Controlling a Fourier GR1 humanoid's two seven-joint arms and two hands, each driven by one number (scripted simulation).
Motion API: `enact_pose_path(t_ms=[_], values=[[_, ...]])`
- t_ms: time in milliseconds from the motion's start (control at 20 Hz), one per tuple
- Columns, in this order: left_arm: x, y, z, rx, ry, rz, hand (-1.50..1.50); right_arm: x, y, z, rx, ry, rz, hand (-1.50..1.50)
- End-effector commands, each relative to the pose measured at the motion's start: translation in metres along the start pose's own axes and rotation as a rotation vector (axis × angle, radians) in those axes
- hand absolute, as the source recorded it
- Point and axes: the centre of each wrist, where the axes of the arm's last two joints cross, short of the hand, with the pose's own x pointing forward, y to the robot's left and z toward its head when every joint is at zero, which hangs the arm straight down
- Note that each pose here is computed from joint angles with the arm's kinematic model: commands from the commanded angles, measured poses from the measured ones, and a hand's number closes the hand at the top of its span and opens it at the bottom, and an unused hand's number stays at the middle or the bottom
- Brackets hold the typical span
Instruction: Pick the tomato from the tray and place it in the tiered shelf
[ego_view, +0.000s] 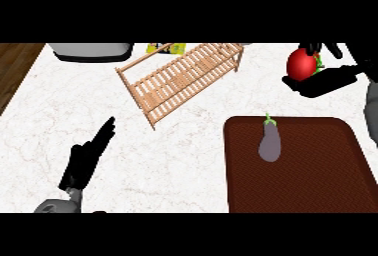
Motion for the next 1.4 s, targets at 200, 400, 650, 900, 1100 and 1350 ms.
enact_pose_path(t_ms=[200,400,650,900,1100,1350], values=[[-0.005,-0.022,0.008,-0.003,-0.020,0.002,0.00,0.051,-0.016,-0.068,-0.075,0.005,-0.011,1.50],[0.009,-0.005,0.007,-0.009,-0.013,-0.005,0.00,0.067,-0.001,-0.099,-0.091,0.045,-0.006,1.50],[0.017,0.003,-0.001,-0.045,-0.024,-0.006,0.00,0.064,0.006,-0.127,-0.087,0.025,0.029,1.50],[0.008,-0.005,-0.004,-0.029,-0.023,-0.032,0.00,0.057,0.029,-0.139,0.001,-0.024,0.078,1.50],[0.000,0.012,0.001,-0.061,-0.038,-0.033,0.00,0.080,0.062,-0.147,0.013,-0.023,0.083,1.50],[0.023,-0.010,-0.013,-0.068,-0.036,-0.015,0.00,0.091,0.073,-0.153,0.113,0.005,0.100,1.50]])
